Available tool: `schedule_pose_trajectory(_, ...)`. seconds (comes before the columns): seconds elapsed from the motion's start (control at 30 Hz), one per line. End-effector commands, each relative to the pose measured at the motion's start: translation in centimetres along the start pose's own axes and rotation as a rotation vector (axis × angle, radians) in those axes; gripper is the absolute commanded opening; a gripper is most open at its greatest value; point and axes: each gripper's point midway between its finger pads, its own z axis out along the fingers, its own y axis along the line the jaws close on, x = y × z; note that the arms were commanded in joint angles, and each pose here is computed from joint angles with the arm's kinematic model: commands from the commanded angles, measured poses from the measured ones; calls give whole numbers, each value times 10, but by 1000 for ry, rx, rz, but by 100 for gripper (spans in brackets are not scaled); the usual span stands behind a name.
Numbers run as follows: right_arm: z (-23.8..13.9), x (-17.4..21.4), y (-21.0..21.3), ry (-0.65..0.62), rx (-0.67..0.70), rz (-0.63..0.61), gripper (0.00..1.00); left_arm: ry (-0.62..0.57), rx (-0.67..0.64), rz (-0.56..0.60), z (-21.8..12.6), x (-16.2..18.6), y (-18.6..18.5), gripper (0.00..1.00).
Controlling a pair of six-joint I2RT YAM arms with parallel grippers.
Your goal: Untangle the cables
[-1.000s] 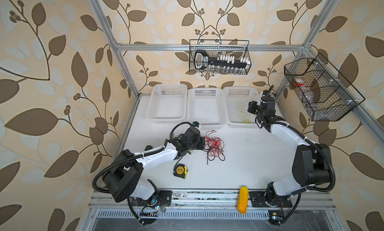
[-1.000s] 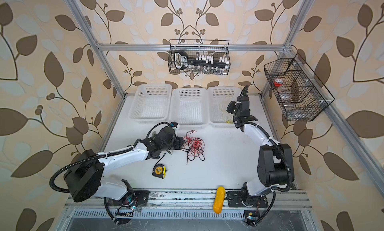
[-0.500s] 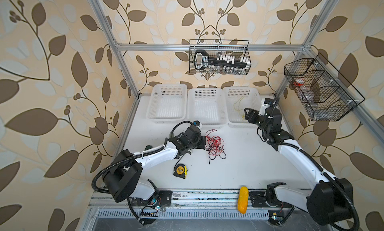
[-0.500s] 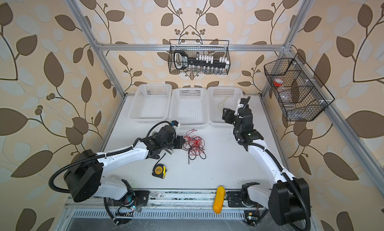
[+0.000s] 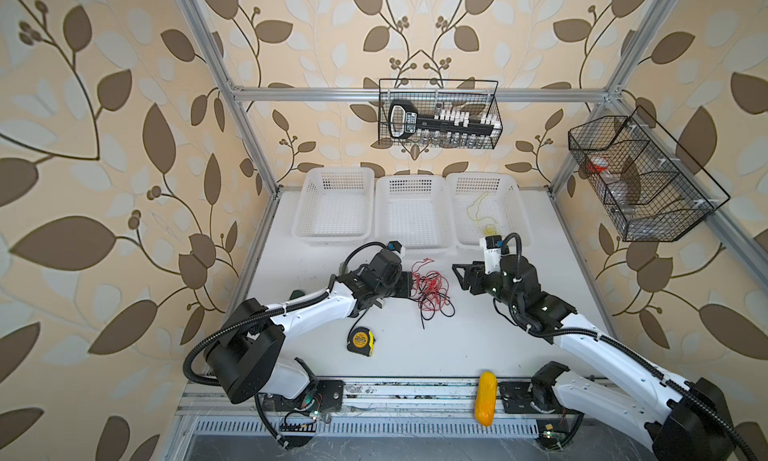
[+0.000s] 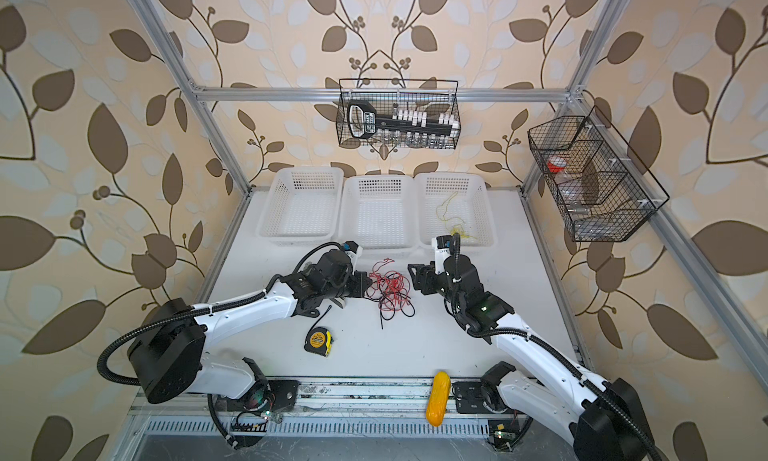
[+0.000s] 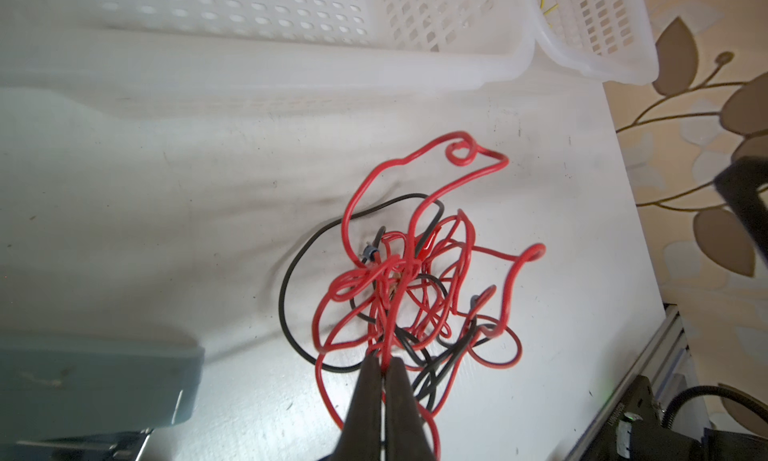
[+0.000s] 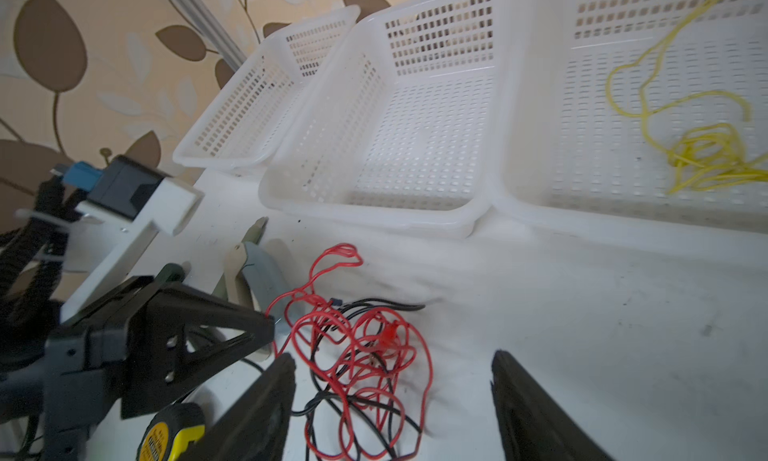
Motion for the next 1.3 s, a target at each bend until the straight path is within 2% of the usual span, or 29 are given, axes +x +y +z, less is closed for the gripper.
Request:
schedule_pose_trajectory(0.0, 7, 9, 22, 20, -56, -25, 70, -86, 92, -9, -15, -30, -26, 0)
schedule_pose_trajectory(0.2, 24, 25, 41, 70, -77, -35, 57, -86, 72, -29, -16, -33, -26, 0)
schedule_pose_trajectory(0.43, 45, 39, 46, 122, -66, -39, 53, -85, 73, -36, -17, -33, -26, 0)
schedule_pose_trajectory(0.6, 57, 38, 36, 114, 10, -34, 39, -73, 87, -34, -15, -31, -28, 0)
schedule_pose_trajectory(0.7, 61, 35, 35, 108, 27, -36, 36, -61, 89, -36, -13, -29, -28, 0)
schedule_pose_trajectory(0.93, 69, 42, 24, 135, 84, -51, 0, -58, 76, -40, -14, -26, -24, 0)
schedule_pose_trajectory(1.27, 61, 44, 7, 124, 152, -55, 0, -55, 28, -31, -18, -25, -16, 0)
